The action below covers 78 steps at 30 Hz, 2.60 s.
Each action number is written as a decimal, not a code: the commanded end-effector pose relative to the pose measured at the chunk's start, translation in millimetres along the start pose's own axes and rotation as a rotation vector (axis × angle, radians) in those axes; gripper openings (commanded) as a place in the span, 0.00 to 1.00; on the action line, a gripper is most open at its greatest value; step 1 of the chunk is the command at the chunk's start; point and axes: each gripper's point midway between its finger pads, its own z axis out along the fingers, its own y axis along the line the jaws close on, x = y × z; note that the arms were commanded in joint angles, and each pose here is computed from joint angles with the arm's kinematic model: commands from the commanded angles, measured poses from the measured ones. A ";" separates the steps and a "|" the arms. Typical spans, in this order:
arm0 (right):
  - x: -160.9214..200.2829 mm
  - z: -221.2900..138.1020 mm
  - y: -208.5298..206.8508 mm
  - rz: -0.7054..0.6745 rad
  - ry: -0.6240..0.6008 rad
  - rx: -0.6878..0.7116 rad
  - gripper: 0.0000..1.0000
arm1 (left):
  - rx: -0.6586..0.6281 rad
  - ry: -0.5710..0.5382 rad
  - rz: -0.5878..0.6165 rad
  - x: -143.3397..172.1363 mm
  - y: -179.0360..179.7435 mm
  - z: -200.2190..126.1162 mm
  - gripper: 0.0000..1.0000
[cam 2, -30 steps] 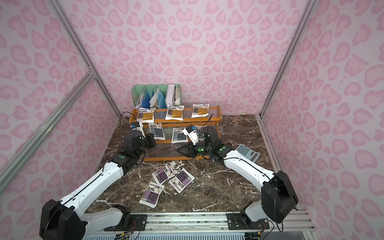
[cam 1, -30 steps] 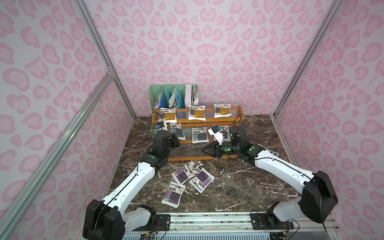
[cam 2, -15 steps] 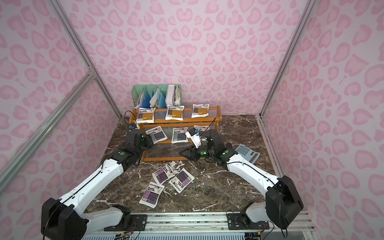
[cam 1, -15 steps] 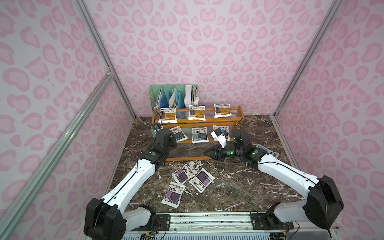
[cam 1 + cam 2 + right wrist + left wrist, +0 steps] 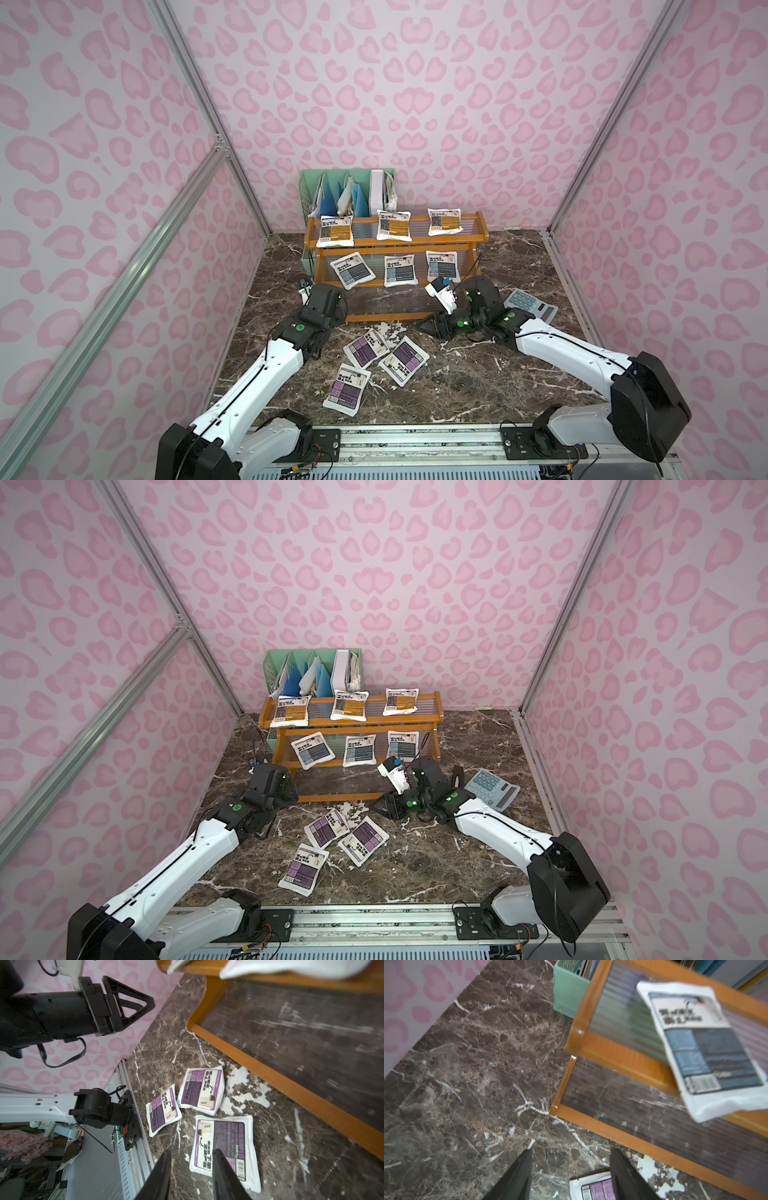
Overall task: Place the bagged coffee beans on the shelf by color
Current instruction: Pick up the bagged coffee beans at the center of the board.
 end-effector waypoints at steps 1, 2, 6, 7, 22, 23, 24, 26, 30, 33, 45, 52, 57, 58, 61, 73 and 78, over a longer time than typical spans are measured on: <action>13.3 3.5 -18.7 0.020 0.018 0.070 0.37 | 0.016 0.064 -0.025 24.3 -3.1 2.6 0.62; 18.9 5.7 -24.1 0.032 0.030 0.085 0.37 | 0.024 0.076 -0.008 30.8 -7.3 3.4 0.62; 36.2 15.4 -40.9 0.072 0.088 0.125 0.37 | 0.053 0.119 0.069 52.1 -27.3 4.9 0.62; 40.8 17.8 -45.2 0.083 0.105 0.136 0.37 | 0.074 0.139 0.093 59.7 -34.7 5.2 0.62; 76.0 46.1 -56.2 0.111 0.243 0.114 0.37 | 0.322 0.404 0.264 132.8 -79.4 -1.8 0.60; 76.4 47.0 -55.5 0.106 0.242 0.109 0.38 | 0.314 0.414 0.272 135.5 -77.9 -1.0 0.60; 76.9 48.0 -55.1 0.102 0.244 0.107 0.38 | 0.309 0.417 0.271 136.2 -77.2 -0.2 0.59; 77.2 50.0 -54.5 0.098 0.247 0.101 0.37 | 0.311 0.433 0.273 140.6 -77.4 0.8 0.57; 83.6 53.9 -52.7 0.085 0.271 0.088 0.37 | 0.323 0.464 0.271 147.8 -80.0 0.5 0.56; 93.7 57.3 -54.4 0.083 0.300 0.094 0.37 | 0.346 0.484 0.287 154.9 -85.1 0.0 0.56; 105.2 67.6 -71.6 0.108 0.324 0.128 0.37 | 0.411 0.578 0.383 177.9 -110.9 6.7 0.56; 106.6 63.7 -77.8 0.117 0.318 0.140 0.37 | 0.388 0.644 0.419 191.3 -110.6 14.9 0.55; 106.1 60.6 -79.9 0.124 0.306 0.143 0.36 | 0.364 0.703 0.422 201.3 -101.2 12.4 0.55; 105.5 60.2 -79.8 0.124 0.304 0.143 0.36 | 0.368 0.716 0.421 203.9 -99.8 10.6 0.55; 106.1 59.4 -80.6 0.125 0.304 0.146 0.36 | 0.378 0.738 0.402 207.2 -95.9 3.9 0.55; 105.7 58.1 -80.6 0.125 0.293 0.146 0.36 | 0.459 0.835 0.379 221.2 -102.8 -9.1 0.53; 104.3 54.8 -79.3 0.119 0.283 0.152 0.36 | 0.453 0.882 0.362 230.7 -104.7 1.6 0.44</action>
